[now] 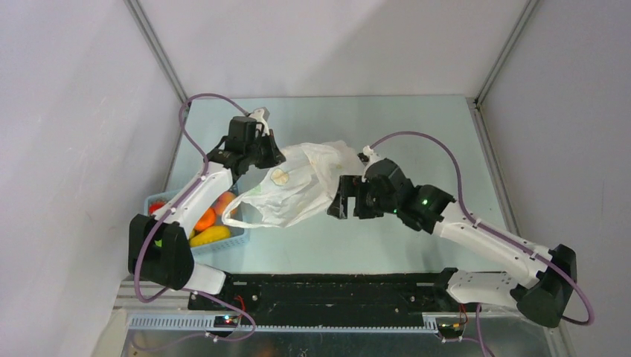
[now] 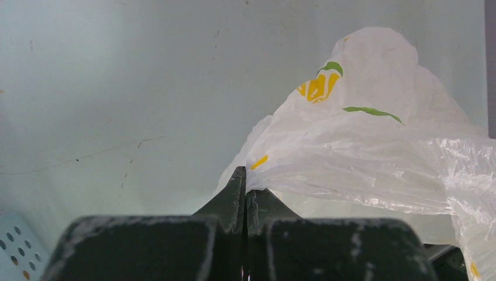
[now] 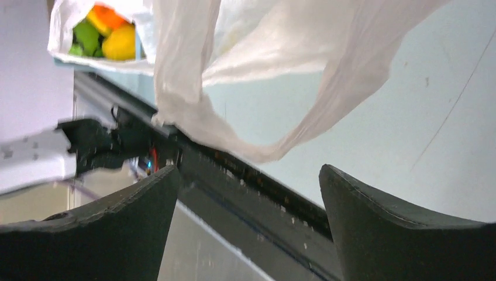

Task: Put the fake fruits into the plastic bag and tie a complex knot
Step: Adjust the plastic bag at the center of the board.

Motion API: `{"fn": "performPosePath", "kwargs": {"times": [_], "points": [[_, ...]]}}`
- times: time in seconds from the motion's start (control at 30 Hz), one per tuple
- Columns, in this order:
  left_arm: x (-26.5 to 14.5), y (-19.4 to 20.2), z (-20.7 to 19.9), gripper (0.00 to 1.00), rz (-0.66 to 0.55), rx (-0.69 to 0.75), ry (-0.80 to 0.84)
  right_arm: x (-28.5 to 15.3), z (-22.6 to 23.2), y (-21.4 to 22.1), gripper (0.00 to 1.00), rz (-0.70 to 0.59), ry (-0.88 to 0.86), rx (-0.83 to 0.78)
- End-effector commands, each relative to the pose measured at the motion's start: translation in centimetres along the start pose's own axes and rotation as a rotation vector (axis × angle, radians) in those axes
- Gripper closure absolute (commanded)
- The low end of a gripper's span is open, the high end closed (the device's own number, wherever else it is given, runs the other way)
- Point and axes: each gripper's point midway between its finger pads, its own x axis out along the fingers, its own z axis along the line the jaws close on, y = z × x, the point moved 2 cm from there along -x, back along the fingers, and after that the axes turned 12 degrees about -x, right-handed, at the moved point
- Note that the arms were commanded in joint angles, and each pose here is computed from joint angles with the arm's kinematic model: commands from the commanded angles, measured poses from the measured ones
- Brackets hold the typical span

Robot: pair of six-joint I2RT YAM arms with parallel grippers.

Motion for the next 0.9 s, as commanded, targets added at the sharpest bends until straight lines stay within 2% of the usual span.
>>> {"fn": "performPosePath", "kwargs": {"times": [0.0,0.07,0.13,0.37,0.47,0.6,0.73,0.8,0.87], "points": [[-1.2,-1.6,-1.7,1.00,-0.055,-0.003,0.073,1.5,-1.7,-3.7,0.05,-0.325,0.228,0.160],[-1.3,-1.6,-1.8,1.00,-0.056,-0.003,0.074,2.6,-1.8,-4.1,0.04,-0.394,0.232,0.207],[-1.3,-1.6,-1.8,1.00,-0.058,-0.003,0.073,3.9,-2.3,-3.7,0.03,-0.410,0.247,0.233],[-1.4,-1.6,-1.9,1.00,-0.057,-0.002,0.078,8.1,-2.1,-3.4,0.03,-0.408,0.209,0.237],[-1.4,-1.6,-1.9,1.00,-0.057,-0.001,0.081,8.8,-1.0,-5.1,0.03,-0.477,0.147,0.216],[-1.5,-1.6,-2.0,1.00,-0.057,-0.001,0.085,9.6,-1.8,-6.0,0.03,-0.511,0.186,0.225],[-1.5,-1.6,-2.1,1.00,-0.054,0.000,0.090,10.7,-4.6,-5.7,0.12,-0.478,0.289,0.243],[-1.6,-1.7,-2.1,1.00,-0.057,0.001,0.089,10.9,-6.2,-5.5,0.20,-0.461,0.333,0.255],[-1.7,-1.8,-2.0,1.00,-0.063,0.004,0.083,10.8,-7.5,-5.6,0.33,-0.459,0.374,0.252]]}}
